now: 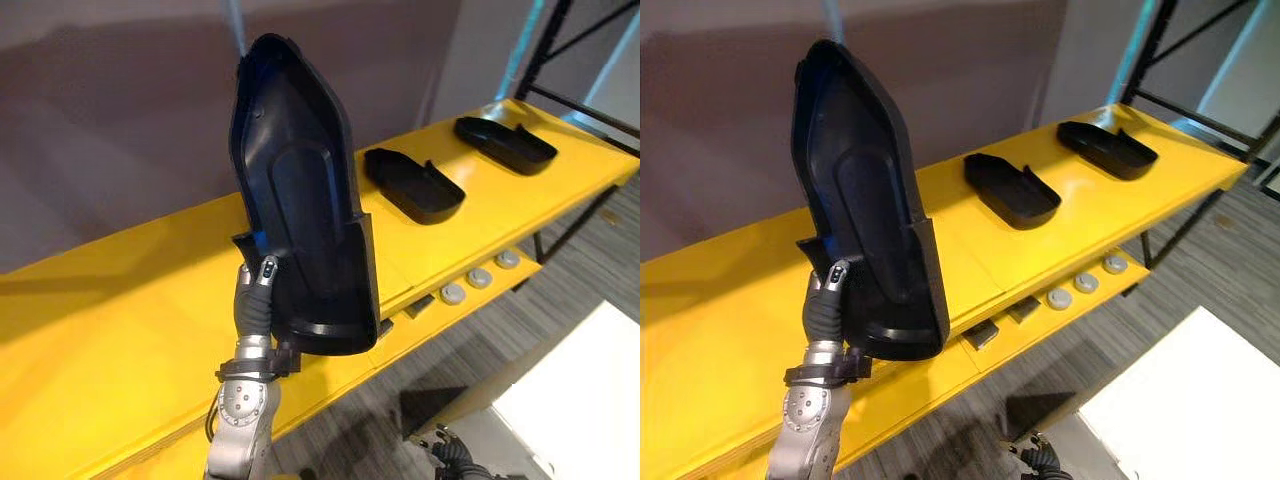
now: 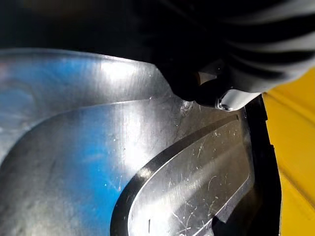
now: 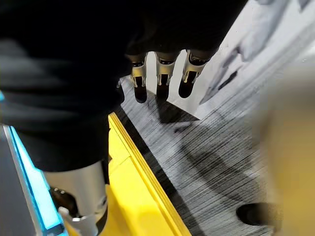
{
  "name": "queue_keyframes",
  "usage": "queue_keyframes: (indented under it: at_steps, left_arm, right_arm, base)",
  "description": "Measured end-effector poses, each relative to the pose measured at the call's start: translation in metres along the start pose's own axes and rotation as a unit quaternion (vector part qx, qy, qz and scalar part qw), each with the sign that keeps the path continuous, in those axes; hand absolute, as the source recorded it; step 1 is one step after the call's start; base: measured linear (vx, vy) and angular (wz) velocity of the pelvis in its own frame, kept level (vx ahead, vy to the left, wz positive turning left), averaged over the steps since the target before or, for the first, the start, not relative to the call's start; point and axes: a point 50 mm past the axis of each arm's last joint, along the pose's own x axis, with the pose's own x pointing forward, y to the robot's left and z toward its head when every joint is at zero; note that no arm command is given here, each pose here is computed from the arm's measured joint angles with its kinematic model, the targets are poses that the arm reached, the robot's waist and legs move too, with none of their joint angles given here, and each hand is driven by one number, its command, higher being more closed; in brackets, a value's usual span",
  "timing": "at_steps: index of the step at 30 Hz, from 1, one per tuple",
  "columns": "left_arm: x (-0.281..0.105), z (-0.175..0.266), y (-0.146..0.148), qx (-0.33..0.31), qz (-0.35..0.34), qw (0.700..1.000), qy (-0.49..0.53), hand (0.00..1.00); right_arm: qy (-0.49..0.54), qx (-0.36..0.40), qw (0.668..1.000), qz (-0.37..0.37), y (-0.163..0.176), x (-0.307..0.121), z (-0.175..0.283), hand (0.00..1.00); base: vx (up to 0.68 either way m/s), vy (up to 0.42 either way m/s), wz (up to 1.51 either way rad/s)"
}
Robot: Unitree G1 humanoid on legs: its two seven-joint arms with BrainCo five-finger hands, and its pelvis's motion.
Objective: Walk over and take plastic housings, then place them on the shelf
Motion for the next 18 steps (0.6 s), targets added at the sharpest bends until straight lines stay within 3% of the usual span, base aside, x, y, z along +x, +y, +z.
queue_keyframes:
  at_steps: [9,18]
  left_arm:
    - [-0.006,0.003,-0.014,-0.025,-0.010,1.000,0.001,1.00]
    - [-0.008,0.013,-0.003,-0.025,0.015,0.999,-0.018,1.00]
  right_arm:
    - [-0.023,-0.001,1.000,0.022,0.013,-0.011,-0.004,0.00]
    - [-0.008,0.007,0.999,0.034,0.030,-0.016,-0.015,0.00]
  base:
    - [0.13,-0.246,0.77]
    - [0.05,0.021,0.56]
